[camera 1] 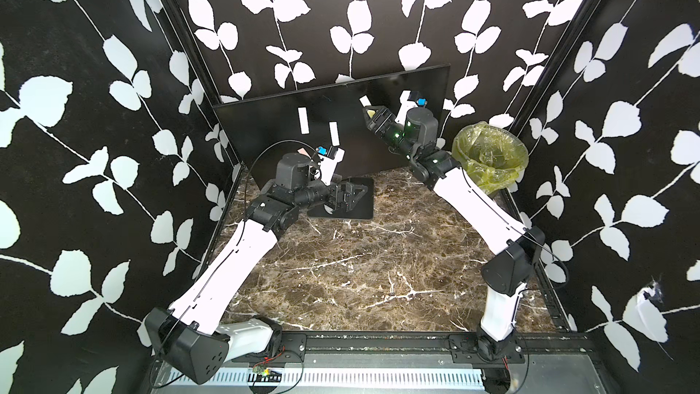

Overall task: Remove the sticky note from the monitor
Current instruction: Tear off the sticky note from the monitor.

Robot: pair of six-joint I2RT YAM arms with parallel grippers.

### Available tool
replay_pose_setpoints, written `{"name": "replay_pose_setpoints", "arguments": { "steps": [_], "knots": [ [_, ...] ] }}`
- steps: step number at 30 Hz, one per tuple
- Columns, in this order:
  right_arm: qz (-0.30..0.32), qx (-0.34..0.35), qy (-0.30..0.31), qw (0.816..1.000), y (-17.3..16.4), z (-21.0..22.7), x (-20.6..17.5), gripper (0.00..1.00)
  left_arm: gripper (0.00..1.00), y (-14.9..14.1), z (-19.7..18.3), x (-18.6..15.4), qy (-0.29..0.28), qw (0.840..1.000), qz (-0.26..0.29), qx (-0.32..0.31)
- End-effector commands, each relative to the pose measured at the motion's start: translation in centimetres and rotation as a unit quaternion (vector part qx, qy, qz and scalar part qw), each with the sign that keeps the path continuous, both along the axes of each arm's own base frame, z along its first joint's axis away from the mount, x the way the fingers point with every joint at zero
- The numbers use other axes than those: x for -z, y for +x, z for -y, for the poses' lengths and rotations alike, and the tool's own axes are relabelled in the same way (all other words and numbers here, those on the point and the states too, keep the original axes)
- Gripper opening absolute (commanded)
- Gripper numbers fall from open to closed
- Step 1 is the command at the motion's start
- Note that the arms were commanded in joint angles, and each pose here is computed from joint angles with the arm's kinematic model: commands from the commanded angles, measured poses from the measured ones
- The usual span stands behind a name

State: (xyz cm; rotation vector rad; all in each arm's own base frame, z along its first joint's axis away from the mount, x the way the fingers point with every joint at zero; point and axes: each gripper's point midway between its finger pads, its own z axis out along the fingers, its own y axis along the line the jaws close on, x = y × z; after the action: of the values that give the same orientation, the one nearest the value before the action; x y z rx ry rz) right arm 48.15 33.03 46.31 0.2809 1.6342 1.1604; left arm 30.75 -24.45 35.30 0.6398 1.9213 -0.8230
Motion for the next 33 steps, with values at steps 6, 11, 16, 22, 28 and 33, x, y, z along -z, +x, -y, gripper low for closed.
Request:
{"name": "replay_pose_setpoints", "arguments": {
  "steps": [6, 11, 16, 22, 28, 33],
  "knots": [
    [0.048, 0.004, 0.032, 0.998, 0.6, -0.8, -1.2, 0.68, 0.99, -0.7, -0.1, -0.8, -0.006, 1.000, 0.020, 0.007],
    [0.044, 0.017, 0.037, 0.998, 0.7, -0.3, -0.8, 0.68, 0.99, -0.7, -0.1, -0.8, -0.005, 1.000, 0.021, 0.007],
    [0.061, 0.016, 0.044, 0.997, 0.4, -0.4, -1.6, 0.68, 0.99, -0.7, -0.1, -0.6, -0.004, 1.000, 0.020, 0.009],
    [0.077, 0.013, 0.042, 0.996, 0.0, -0.4, -2.6, 0.63, 0.99, -0.7, -0.2, -0.5, -0.002, 1.000, 0.020, 0.008],
    [0.089, 0.018, 0.039, 0.995, -0.6, 0.0, -3.5, 0.59, 0.99, -0.7, -0.2, -0.5, -0.002, 1.000, 0.020, 0.007],
    [0.091, 0.022, 0.040, 0.995, -0.7, 0.2, -3.9, 0.53, 0.99, -0.7, -0.2, -0.6, -0.003, 1.000, 0.021, 0.007]
  ]
}}
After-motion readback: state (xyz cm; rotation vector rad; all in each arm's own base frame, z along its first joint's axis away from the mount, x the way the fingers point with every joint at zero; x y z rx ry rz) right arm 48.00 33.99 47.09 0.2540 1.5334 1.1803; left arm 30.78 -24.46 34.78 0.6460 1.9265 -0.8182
